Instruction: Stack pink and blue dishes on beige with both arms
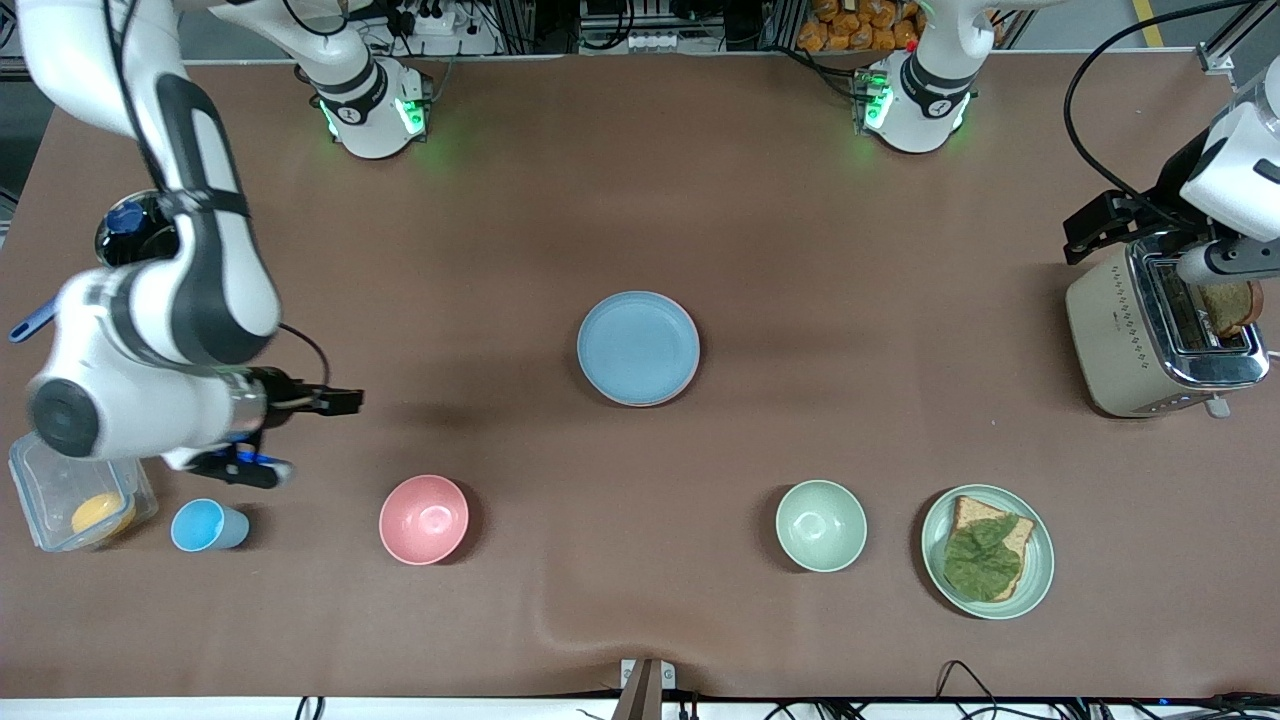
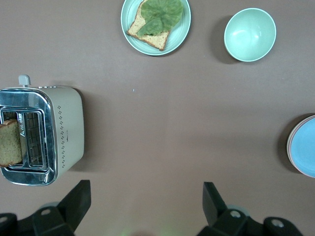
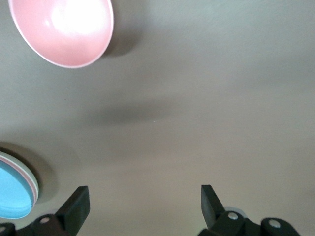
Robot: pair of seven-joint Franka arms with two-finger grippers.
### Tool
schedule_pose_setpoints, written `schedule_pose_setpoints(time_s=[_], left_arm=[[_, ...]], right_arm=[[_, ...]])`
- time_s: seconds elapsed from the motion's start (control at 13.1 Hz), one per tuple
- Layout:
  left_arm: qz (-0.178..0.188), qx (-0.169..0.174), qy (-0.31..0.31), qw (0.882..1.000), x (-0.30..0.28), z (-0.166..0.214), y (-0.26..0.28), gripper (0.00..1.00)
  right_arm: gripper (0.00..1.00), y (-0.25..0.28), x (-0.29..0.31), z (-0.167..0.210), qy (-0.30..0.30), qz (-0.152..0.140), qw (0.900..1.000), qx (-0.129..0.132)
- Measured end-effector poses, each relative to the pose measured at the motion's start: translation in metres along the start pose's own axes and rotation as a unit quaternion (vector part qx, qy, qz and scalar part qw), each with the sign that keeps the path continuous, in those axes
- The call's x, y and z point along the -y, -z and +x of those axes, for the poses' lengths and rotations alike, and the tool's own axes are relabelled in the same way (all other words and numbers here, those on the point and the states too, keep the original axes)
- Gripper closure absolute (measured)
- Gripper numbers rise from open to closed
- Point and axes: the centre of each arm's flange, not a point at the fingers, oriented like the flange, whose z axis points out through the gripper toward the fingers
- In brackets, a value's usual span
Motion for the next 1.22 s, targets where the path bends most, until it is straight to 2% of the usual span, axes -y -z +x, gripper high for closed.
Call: schedule_pose_setpoints(time_s=[0.23,0.46,0.76,0.92,1.07,1.22], left_arm=[[0.000,0.000,-0.001,1.000,0.000,-0.002,0.002,0.00],[0.000,-0.001,-0.011,1.000,0.002,-0.002,0.003,0.00],[-0.002,0.006,-0.005,1.000,0.011,-0.003,0.003,0.00],[-0.009,0.011,-0.006,1.000,0.010,-0.004,0.002,0.00],[-0.010,0.011,-0.006,1.000,0.010,-0.004,0.002,0.00],[-0.010,0.012,-0.005,1.000,0.011,-0.004,0.002,0.00]], right_arm=[[0.00,0.065,-0.028,-0.037,-0.011,0.015,0.999,-0.041],[0.00,0.114,-0.055,-0.072,-0.009,-0.009,0.997,-0.083],[0.00,0.157,-0.085,-0.108,0.012,-0.018,0.993,-0.115],[0.00,0.176,-0.088,-0.127,0.013,-0.035,0.991,-0.130],[0.00,0.182,-0.089,-0.135,0.015,-0.050,0.989,-0.137],[0.00,0.182,-0.088,-0.134,0.016,-0.052,0.988,-0.142]])
